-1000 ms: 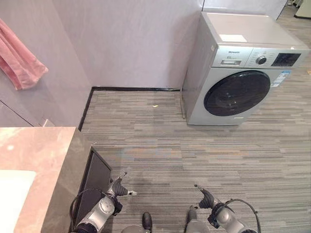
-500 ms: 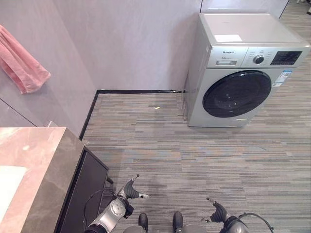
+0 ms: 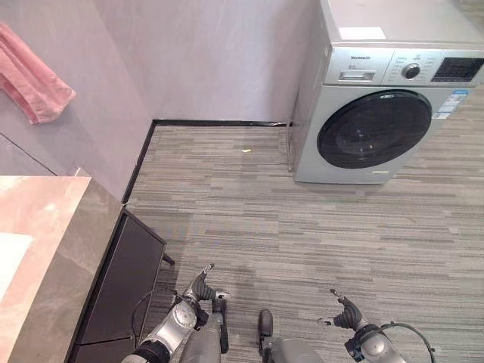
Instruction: Put brush and paste in cup on sink, flatten towel.
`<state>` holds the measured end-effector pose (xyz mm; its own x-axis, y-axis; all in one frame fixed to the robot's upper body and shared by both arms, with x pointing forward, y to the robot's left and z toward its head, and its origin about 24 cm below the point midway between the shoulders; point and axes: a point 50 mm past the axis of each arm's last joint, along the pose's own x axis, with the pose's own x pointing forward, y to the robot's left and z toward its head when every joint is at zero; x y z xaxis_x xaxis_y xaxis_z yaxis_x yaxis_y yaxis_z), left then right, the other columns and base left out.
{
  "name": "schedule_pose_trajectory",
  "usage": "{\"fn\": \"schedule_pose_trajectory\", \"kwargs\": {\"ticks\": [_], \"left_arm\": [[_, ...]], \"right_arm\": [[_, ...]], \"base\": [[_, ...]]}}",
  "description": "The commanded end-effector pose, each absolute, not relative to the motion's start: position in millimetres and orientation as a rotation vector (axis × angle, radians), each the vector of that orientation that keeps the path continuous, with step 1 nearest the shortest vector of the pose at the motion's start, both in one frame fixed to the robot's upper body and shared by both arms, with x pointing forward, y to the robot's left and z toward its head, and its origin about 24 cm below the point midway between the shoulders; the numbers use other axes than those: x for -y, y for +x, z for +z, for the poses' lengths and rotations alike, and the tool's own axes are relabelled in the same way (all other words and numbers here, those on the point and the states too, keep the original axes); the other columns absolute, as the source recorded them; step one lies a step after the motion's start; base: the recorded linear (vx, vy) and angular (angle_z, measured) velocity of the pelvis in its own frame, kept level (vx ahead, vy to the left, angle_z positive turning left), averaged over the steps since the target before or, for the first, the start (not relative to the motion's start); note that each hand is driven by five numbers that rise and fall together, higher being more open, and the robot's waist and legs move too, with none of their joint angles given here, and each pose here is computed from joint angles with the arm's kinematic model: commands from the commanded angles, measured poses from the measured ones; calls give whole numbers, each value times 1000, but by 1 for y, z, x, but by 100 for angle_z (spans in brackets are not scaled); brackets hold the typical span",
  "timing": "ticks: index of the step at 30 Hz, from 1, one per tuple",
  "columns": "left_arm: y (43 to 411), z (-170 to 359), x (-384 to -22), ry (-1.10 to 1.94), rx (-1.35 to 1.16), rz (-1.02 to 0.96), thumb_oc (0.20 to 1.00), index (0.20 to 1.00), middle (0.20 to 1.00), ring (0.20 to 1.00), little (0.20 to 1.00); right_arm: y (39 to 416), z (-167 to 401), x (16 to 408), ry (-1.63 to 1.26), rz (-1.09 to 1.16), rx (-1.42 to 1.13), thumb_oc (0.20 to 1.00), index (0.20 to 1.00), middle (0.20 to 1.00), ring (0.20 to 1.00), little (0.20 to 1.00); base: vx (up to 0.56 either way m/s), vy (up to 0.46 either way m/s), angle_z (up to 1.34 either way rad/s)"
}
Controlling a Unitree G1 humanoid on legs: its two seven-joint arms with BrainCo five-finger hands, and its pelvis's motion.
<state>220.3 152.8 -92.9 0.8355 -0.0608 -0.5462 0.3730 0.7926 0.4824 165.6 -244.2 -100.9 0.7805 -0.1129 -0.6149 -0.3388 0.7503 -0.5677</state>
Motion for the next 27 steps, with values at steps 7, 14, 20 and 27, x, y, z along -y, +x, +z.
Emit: {"fn": "schedule_pose_trajectory", "kwargs": {"ticks": [7,14,20,27], "left_arm": [[226,-83,-166,633,-481,-194,1000,1000,1000,1000,1000],[226,-79,-178,653,-469,-190,1000,1000,1000,1000,1000],[232,-70,-191,825,-409,-234,1000,1000,1000,1000,1000],[232,-73,-180,813,-403,-263,1000,1000,1000,1000,1000]], "right_arm": [[170,-96,229,-721,172,-601,1000,1000,1000,1000,1000],[175,-97,222,-743,211,-590,1000,1000,1000,1000,1000],[190,-79,215,-708,203,-474,1000,1000,1000,1000,1000],[180,-82,214,-720,211,-494,1000,1000,1000,1000,1000]], "base": [[308,140,-33],[277,220,-18],[375,195,32],[326,-71,57]]}}
